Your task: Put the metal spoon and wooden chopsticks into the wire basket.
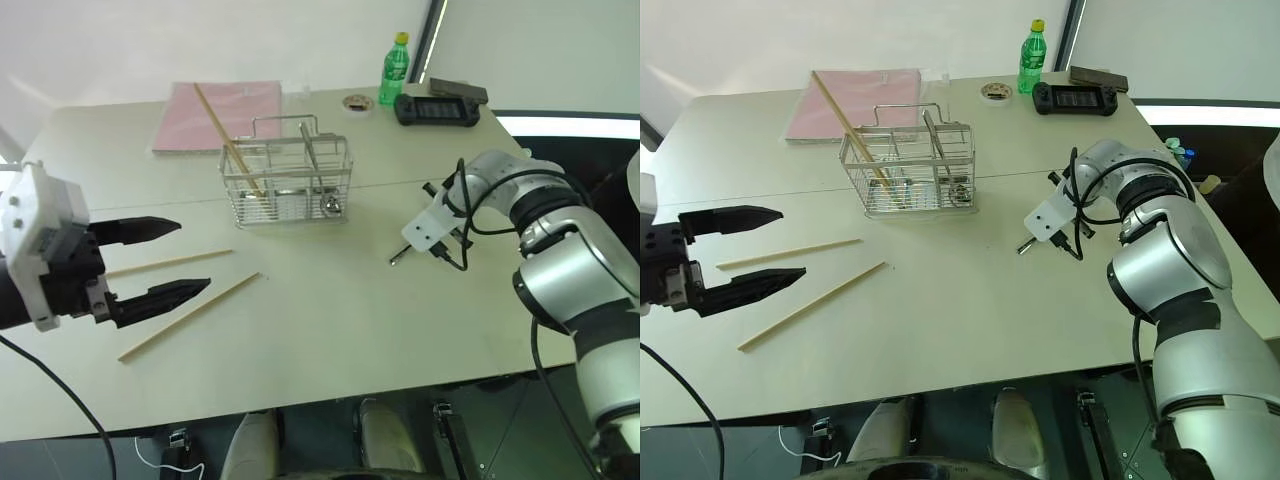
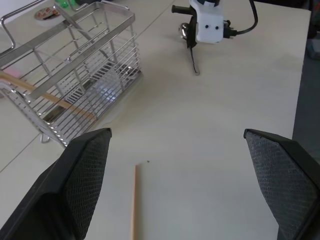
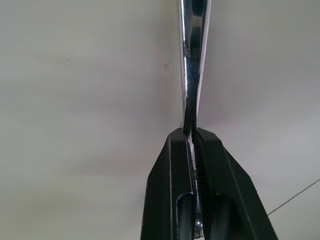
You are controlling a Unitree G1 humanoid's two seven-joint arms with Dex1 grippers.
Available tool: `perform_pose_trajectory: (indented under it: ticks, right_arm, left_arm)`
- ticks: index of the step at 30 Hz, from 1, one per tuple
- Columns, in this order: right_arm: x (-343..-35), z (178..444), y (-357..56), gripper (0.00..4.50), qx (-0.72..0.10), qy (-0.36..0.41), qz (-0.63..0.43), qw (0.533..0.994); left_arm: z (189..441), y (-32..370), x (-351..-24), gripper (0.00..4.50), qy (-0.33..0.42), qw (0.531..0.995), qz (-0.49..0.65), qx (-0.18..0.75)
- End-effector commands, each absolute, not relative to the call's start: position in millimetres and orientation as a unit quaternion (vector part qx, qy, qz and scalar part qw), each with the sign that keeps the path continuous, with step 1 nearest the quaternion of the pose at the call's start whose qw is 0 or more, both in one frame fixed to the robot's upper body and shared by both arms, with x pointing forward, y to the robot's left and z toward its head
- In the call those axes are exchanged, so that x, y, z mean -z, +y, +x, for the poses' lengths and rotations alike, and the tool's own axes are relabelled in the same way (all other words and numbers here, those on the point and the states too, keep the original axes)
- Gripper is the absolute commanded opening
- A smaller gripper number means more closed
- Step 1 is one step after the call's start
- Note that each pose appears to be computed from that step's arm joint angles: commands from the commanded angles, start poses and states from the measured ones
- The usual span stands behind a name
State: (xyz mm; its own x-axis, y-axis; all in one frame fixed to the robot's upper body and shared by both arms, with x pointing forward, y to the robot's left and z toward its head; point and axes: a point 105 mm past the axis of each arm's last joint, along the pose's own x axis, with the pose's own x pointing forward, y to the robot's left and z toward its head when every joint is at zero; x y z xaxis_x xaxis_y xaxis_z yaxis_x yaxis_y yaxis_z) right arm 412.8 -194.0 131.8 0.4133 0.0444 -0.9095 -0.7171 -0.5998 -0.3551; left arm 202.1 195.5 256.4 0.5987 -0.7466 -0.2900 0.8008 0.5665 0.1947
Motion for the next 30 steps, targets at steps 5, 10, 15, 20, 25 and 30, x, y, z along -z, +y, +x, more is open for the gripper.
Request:
perform_pose_trajectory:
  ticks: [5, 10, 15, 20, 25, 30]
  right_arm:
    - [-151, 407, -180, 0.03, -0.525, 0.169, -0.700, 0.454]
    - [-169, 378, -168, 0.03, -0.628, 0.101, -0.585, 0.503]
    - [-225, 350, -127, 0.03, -0.681, -0.018, -0.370, 0.631]
    - [-294, 342, -103, 0.03, -0.638, -0.100, -0.187, 0.740]
    - [-328, 353, -94, 0.03, -0.578, -0.141, -0.088, 0.799]
    - [-338, 382, -88, 0.03, -0.504, -0.154, -0.048, 0.849]
  left_arm:
    - [209, 191, -269, 4.50, 0.066, 0.879, 0.169, 0.442]
    - [218, 202, -272, 4.50, 0.062, 0.887, 0.173, 0.423]
    - [227, 214, -275, 4.50, 0.054, 0.896, 0.161, 0.411]
    - [233, 215, -273, 4.50, 0.052, 0.892, 0.165, 0.417]
    - [238, 214, -273, 4.50, 0.047, 0.889, 0.168, 0.423]
    - [239, 214, -274, 4.50, 0.042, 0.888, 0.171, 0.426]
